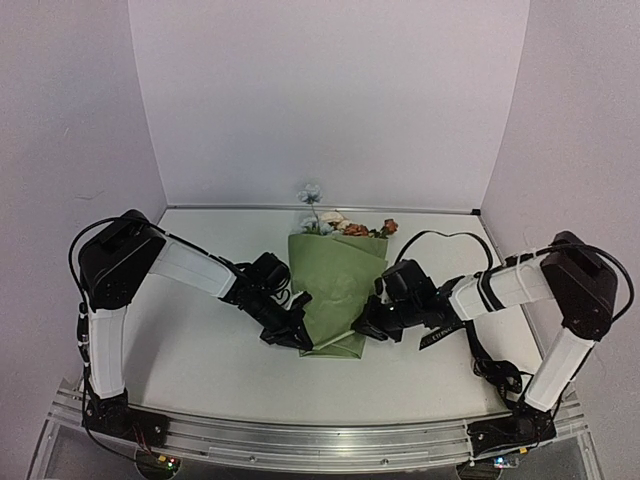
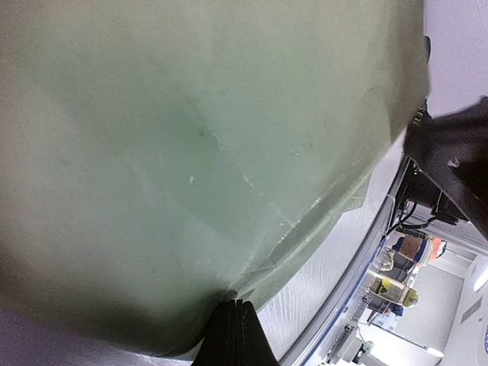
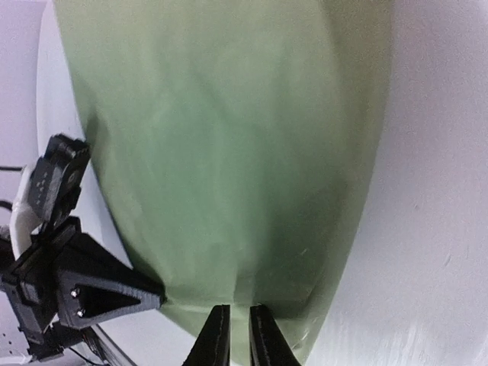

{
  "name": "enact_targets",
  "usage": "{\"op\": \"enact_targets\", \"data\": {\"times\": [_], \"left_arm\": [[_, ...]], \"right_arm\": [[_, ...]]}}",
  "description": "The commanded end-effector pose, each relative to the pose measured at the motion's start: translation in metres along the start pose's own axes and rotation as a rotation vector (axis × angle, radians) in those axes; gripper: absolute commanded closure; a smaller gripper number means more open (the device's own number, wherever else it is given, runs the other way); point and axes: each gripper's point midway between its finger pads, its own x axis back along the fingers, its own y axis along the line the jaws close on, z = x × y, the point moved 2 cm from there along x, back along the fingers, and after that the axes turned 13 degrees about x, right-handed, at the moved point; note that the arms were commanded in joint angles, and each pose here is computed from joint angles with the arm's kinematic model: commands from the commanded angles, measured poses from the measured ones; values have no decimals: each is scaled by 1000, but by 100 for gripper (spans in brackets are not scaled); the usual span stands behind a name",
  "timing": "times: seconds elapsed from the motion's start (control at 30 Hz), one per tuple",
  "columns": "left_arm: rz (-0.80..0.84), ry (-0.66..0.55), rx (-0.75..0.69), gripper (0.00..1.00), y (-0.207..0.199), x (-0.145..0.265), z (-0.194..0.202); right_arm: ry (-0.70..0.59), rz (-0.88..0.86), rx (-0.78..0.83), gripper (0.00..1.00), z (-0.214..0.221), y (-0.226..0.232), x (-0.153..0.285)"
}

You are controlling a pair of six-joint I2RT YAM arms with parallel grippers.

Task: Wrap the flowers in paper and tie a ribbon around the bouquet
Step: Press the fold line of the folded wrapping paper.

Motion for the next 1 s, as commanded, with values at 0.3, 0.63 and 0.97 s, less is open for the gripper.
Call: {"op": "enact_targets", "data": {"times": [0.3,0.63,0.97], "left_arm": [[-122,-47,11,100,18,-3,2],[-109,-54,10,100,11,3,3],[-88,-56,13,94,1,4,-3]], "right_arm": [[116,-61,156,87,10,63,-19],[147,60,107,92,26,26,-51],[252,318,107,96,44,-18,-36]]}}
